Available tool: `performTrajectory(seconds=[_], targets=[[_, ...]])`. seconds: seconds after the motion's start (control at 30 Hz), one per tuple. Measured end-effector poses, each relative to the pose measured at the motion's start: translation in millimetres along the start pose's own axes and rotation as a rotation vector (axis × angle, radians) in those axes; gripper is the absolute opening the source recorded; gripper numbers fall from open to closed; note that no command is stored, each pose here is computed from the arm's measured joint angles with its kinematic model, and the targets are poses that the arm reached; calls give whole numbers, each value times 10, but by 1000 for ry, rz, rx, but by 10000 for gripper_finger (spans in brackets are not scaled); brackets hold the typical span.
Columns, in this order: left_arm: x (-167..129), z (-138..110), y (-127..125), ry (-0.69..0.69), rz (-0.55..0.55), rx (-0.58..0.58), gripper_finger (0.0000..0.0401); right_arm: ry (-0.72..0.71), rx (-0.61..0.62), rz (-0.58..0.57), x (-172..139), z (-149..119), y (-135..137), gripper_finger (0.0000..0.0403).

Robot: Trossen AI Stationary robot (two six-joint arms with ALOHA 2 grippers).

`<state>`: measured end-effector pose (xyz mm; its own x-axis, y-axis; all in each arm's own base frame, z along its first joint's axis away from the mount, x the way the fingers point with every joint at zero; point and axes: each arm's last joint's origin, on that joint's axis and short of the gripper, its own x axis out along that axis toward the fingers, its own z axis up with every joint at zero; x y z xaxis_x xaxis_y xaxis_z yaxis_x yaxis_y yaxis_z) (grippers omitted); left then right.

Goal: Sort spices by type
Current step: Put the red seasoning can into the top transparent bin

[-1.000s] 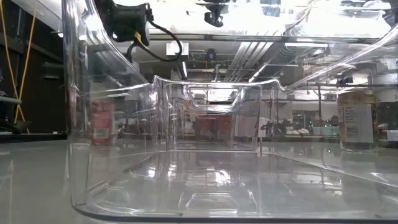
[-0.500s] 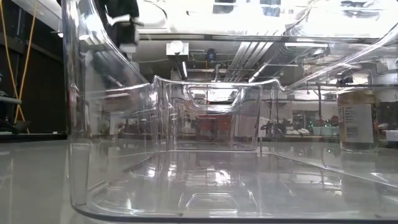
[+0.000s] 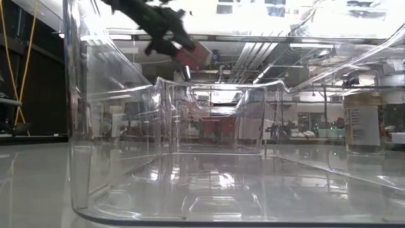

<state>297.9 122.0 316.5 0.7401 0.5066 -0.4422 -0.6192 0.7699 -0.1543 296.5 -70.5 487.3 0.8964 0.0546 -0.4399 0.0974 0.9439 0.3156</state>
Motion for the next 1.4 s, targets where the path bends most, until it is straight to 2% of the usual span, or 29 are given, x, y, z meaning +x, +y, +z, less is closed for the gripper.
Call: performTrajectory(seconds=[0.13,0.3,0.5,0.7,0.9,1.07,1.4], targets=[[362,198,-36,122,102,-57,185,4,27,-4,10,-3,-9,0],[656,282,-23,291,191,-124,185,3,50,-38,14,-7,-21,0],[907,164,6,359,233,-171,196,18,56,-51,14,-24,-25,0],[1070,4,43,434,255,-202,196,23,60,-52,14,-29,-26,0],[1125,-40,42,449,253,-201,201,34,61,-54,14,-40,-28,0],[1189,-107,25,492,208,-224,207,37,62,-57,14,-44,-30,0],[1321,-280,42,582,206,-239,209,46,64,-66,14,-54,-33,0]])
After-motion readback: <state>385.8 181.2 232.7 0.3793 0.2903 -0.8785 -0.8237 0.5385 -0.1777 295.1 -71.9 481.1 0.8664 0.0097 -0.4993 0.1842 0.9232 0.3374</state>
